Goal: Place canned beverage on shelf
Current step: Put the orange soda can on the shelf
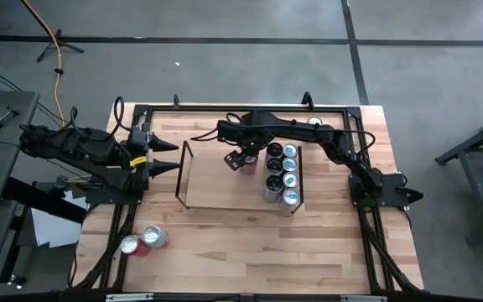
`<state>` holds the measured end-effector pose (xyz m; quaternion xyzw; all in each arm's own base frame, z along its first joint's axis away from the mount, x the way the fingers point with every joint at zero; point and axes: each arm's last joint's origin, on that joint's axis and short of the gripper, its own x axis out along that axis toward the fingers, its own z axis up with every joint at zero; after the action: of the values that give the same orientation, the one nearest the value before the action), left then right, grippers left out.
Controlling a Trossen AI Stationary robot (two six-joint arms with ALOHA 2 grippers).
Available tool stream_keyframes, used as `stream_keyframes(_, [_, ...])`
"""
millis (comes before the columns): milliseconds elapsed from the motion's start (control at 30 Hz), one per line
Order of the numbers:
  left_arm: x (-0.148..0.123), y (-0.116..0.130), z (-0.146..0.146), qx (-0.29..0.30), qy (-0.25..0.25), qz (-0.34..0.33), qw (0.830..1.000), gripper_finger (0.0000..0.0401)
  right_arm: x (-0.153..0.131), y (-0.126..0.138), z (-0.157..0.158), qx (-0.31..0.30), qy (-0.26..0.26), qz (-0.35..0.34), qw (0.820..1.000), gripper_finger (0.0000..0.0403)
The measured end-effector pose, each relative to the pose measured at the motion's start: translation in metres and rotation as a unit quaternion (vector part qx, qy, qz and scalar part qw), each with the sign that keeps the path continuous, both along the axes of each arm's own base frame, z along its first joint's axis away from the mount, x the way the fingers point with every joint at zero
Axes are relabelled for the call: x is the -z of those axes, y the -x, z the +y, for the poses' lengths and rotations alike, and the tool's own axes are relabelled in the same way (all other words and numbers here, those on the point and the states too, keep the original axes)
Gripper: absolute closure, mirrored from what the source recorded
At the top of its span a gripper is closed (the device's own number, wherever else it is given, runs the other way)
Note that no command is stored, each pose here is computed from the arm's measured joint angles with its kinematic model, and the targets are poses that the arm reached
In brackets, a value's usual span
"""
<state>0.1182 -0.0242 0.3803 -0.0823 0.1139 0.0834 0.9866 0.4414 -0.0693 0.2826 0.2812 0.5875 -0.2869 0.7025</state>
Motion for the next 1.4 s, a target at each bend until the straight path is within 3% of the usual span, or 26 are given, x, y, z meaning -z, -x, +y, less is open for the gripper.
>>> stream_keyframes(333, [0.0000, -0.0001, 0.0000, 0.001, -0.003, 0.001, 1.000, 0.0176, -0.0003, -0.0018, 0.0001, -0.001, 0.000, -0.009, 1.000, 0.0080])
stream_keyframes(800, [0.0000, 0.0000, 0.0000, 0.001, -0.003, 0.000, 1.000, 0.0176, -0.0008, -0.0043, -0.0003, -0.047, 0.011, -0.019, 0.999, 0.0076])
stream_keyframes(1200, [0.0000, -0.0001, 0.0000, 0.000, -0.002, 0.000, 1.000, 0.0176, -0.0008, -0.0043, -0.0004, -0.035, 0.011, -0.019, 0.999, 0.0073])
stream_keyframes(1400, [0.0000, -0.0001, 0.0000, -0.001, 0.005, -0.001, 1.000, 0.0176, -0.0010, -0.0039, -0.0015, -0.021, 0.028, -0.016, 0.999, 0.0046])
